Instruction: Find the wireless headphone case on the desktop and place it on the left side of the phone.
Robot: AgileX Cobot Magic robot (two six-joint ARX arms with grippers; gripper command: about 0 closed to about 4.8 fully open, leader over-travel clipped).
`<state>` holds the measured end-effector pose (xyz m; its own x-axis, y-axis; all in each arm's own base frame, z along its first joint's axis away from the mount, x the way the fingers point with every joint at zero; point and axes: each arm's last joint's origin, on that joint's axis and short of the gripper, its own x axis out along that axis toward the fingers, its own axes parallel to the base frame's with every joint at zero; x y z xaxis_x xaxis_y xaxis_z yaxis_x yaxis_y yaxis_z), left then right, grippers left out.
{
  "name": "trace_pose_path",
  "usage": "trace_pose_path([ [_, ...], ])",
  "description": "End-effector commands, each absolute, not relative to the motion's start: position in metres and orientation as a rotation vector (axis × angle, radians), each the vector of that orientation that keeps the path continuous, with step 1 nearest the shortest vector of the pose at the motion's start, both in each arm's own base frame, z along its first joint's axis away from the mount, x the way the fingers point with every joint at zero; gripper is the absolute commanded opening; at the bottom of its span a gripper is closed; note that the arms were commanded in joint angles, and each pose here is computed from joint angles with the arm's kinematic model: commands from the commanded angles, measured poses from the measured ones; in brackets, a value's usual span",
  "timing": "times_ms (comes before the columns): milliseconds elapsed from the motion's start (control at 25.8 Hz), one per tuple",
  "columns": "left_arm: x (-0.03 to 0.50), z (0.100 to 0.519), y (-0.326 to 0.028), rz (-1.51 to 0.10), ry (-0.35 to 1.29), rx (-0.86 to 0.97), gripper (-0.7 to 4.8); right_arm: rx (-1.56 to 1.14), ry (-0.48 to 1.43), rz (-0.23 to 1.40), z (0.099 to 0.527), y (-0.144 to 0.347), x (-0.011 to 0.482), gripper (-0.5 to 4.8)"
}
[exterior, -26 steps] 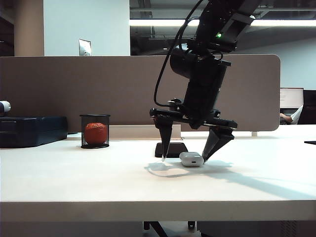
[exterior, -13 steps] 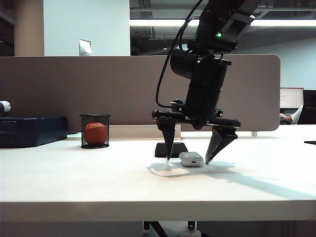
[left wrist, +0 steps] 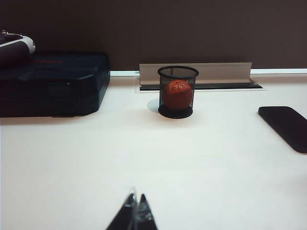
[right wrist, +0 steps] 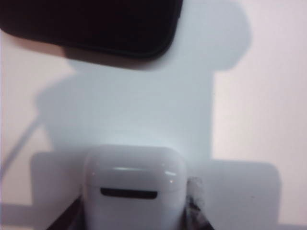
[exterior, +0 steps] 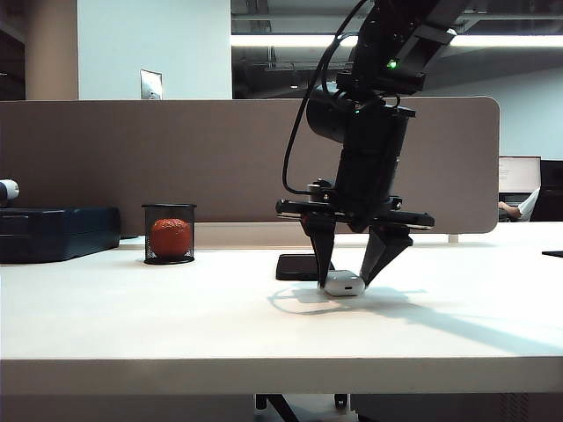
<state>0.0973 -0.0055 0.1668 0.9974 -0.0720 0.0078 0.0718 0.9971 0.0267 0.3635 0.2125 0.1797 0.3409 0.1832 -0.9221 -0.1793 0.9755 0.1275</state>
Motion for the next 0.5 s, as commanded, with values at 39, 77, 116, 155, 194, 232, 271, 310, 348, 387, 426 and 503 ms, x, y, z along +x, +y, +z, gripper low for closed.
trace_pose_path([
  [39, 0.0973, 0.1682, -0.0052, -0.066, -0.021, 0.03, -0.05, -0.003, 1.247, 0.233, 0.1726, 0.2123, 0.3604, 2.13],
  [77, 0.0973, 0.1682, -0.0052, -0.066, -0.021, 0.03, -0.05, -0.003, 1.247, 0.233, 0.1726, 0.2123, 0.3605, 2.05],
  [116, 0.0973, 0.1682, -0.0052, -0.066, -0.021, 0.03, -0.05, -0.003, 1.247, 0.233, 0.1726, 0.2123, 0.3605, 2.05],
  [155, 0.0973, 0.1682, -0.0052, -0.066, -0.021, 0.03, -0.05, -0.003, 1.247, 0.233, 0.1726, 0.2123, 0.3605, 2.05],
  [194, 0.0973, 0.1682, -0.0052, -0.066, -0.021, 0.03, -0.05, -0.003, 1.247, 0.232, 0.1726, 0.2123, 0.3605, 2.05],
  [232, 0.0973, 0.1682, -0.0052, -0.066, -0.021, 0.03, -0.05, -0.003, 1.247, 0.232, 0.1726, 0.2123, 0.3605, 2.05],
  [271, 0.0973, 0.1682, -0.0052, -0.066, -0.021, 0.029, -0.06, -0.003, 1.247, 0.232, 0.1726, 0.2123, 0.3605, 2.05],
  [310, 0.0973, 0.1682, -0.0052, -0.066, -0.021, 0.03, -0.06, -0.003, 1.247, 0.232, 0.1726, 0.2123, 0.3605, 2.05],
  [348, 0.0973, 0.1682, -0.0052, -0.066, -0.021, 0.029, -0.06, -0.003, 1.246, 0.232, 0.1727, 0.2123, 0.3605, 2.05],
  [387, 0.0973, 0.1682, -0.0052, -0.066, -0.021, 0.03, -0.05, -0.003, 1.246, 0.233, 0.1729, 0.2123, 0.3605, 2.05],
  [426, 0.0973, 0.1682, -0.0052, -0.066, -0.021, 0.03, -0.05, -0.002, 1.245, 0.233, 0.1731, 0.2123, 0.3605, 2.05],
  [503, 0.0973, 0.1682, -0.0052, -0.066, -0.021, 0.03, -0.05, -0.002, 1.245, 0.233, 0.1734, 0.2123, 0.3605, 2.05],
])
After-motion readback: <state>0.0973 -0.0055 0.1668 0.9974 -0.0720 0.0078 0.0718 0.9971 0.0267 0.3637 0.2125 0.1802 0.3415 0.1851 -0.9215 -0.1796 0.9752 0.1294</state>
